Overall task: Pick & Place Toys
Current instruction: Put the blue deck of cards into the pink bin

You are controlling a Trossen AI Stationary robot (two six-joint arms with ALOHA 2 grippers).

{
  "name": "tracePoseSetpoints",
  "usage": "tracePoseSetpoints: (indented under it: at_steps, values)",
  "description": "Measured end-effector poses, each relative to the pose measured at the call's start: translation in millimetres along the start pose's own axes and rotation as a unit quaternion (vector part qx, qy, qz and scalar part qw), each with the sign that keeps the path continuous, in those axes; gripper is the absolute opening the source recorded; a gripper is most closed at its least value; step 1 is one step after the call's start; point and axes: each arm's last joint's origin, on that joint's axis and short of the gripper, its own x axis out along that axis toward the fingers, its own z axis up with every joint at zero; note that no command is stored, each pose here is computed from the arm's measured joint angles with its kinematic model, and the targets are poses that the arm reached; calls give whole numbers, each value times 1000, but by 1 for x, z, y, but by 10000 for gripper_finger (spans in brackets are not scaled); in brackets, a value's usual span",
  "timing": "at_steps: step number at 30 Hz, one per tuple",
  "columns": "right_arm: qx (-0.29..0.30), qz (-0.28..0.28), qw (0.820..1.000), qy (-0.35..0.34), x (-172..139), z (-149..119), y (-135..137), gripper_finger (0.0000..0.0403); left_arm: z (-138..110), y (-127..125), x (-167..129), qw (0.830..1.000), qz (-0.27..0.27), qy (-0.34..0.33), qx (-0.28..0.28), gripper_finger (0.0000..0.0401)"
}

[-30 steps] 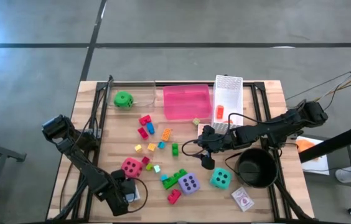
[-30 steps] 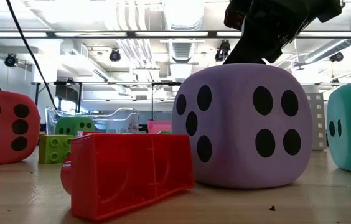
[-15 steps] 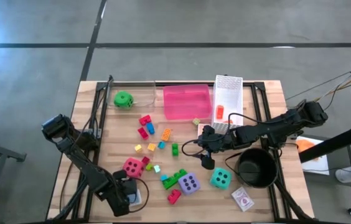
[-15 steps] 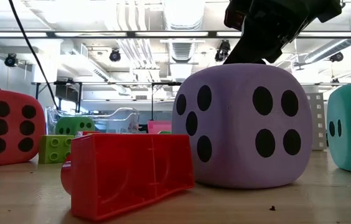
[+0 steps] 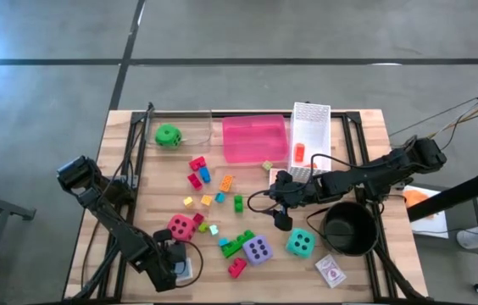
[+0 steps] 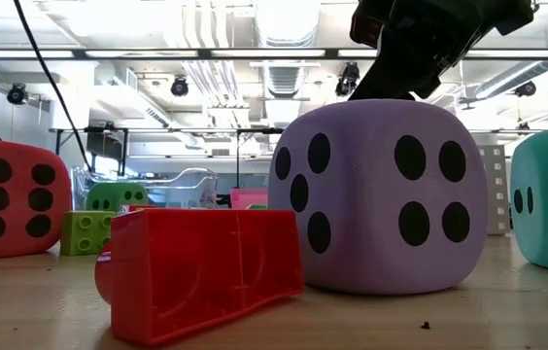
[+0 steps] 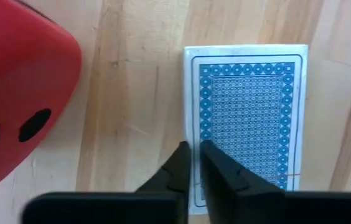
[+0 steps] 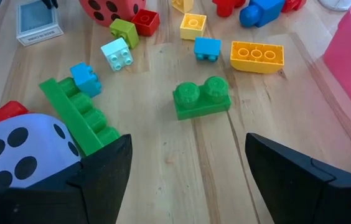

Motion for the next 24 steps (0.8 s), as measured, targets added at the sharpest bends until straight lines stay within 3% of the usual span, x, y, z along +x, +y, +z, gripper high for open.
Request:
tracePoseSetpoints:
  at_steps: [14,18,24]
  values:
    - [0,0,1000,0,0,0,0,306,1,0,-1,1000,2,-4,-14,14]
    - [0,0,1000,0,0,0,0,306,1,0,-6,1000,0,-6,-5,71]
    - [0,0,1000,0,0,0,0,306,1,2,-18,1000,-16,-11,-10,199]
